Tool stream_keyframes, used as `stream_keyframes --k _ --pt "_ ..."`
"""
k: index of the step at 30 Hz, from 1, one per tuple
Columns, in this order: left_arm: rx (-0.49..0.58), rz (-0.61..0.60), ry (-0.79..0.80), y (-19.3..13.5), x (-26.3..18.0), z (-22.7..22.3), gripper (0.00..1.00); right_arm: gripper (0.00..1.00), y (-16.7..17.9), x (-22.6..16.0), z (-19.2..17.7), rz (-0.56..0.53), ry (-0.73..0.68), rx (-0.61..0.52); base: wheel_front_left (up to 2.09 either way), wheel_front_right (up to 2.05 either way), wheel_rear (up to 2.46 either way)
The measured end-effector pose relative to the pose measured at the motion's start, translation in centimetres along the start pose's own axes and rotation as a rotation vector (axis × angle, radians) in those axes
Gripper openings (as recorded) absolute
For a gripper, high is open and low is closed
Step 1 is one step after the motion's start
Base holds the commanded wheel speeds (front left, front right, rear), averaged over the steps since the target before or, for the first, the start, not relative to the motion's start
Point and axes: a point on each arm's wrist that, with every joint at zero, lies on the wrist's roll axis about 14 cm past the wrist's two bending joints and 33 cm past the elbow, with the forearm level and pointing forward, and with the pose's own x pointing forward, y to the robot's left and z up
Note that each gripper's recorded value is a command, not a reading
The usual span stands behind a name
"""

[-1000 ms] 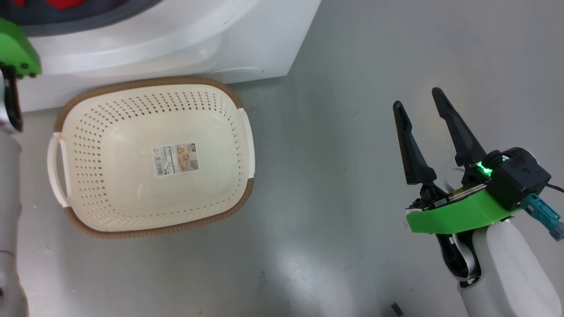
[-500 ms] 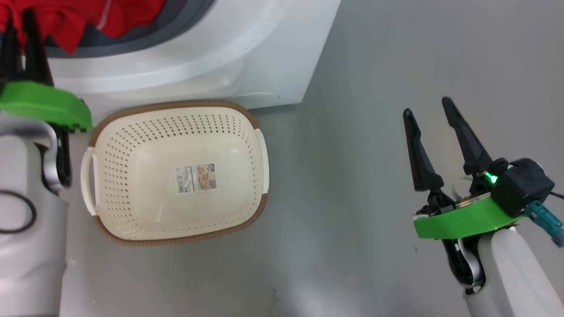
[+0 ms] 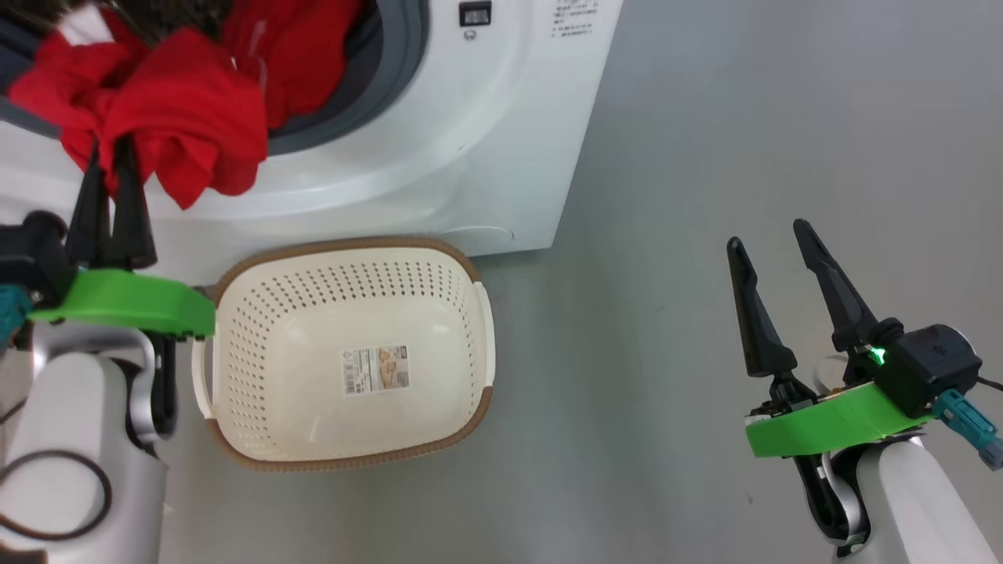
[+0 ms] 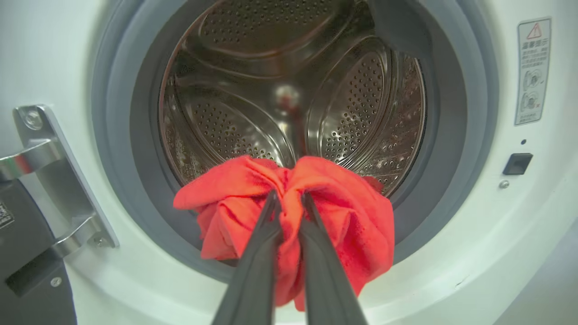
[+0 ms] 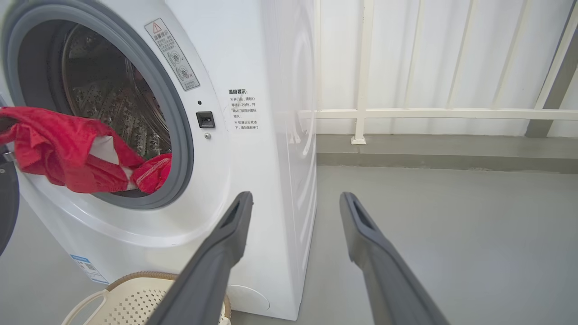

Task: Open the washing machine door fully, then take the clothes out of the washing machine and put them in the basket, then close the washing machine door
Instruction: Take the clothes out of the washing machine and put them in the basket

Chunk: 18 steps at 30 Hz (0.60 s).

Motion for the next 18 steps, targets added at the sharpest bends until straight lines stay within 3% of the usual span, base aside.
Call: stream_keyframes --k 18 --pt "-0.03 -0.04 -0.035 -1.8 -4.9 3.5 0.0 1.0 0.7 -1.3 1.7 0.012 -0.035 0.008 0.0 0.0 0.0"
